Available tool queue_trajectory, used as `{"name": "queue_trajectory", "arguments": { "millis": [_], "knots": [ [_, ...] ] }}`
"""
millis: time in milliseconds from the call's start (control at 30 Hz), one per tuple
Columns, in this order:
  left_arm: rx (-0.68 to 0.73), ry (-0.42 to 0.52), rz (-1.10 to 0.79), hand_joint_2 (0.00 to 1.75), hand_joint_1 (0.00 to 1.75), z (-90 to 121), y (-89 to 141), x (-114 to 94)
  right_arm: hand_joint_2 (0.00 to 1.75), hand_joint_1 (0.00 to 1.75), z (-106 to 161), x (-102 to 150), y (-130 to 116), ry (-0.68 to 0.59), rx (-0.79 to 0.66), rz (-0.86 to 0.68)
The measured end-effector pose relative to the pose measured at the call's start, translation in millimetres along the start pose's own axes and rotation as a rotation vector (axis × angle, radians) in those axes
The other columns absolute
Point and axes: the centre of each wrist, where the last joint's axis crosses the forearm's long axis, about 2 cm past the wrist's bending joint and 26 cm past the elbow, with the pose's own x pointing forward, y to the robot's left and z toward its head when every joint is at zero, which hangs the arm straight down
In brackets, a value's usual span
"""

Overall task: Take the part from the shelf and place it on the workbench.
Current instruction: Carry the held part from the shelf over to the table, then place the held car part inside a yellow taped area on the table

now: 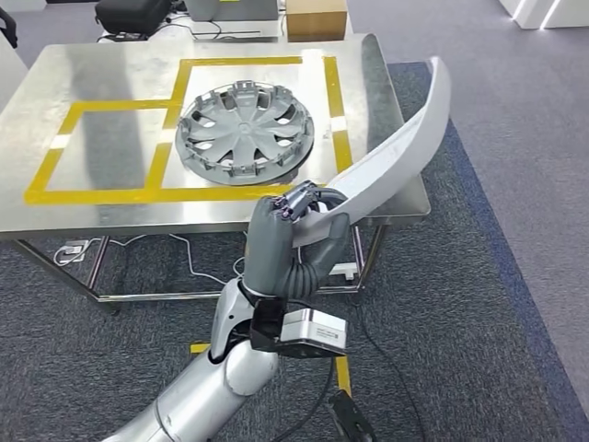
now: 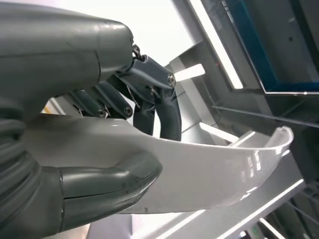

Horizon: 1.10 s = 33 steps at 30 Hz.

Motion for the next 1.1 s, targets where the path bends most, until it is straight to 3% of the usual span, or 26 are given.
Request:
{"name": "queue_trajectory", "arguments": {
  "millis": [1100],
  "knots": [
    [0.002,-0.001,-0.001,1.75,1.75,-0.5,0.1,0.0,0.00,0.00,-1.8,4.9,-2.8,-0.010,-0.004,0.003]
  ]
}}
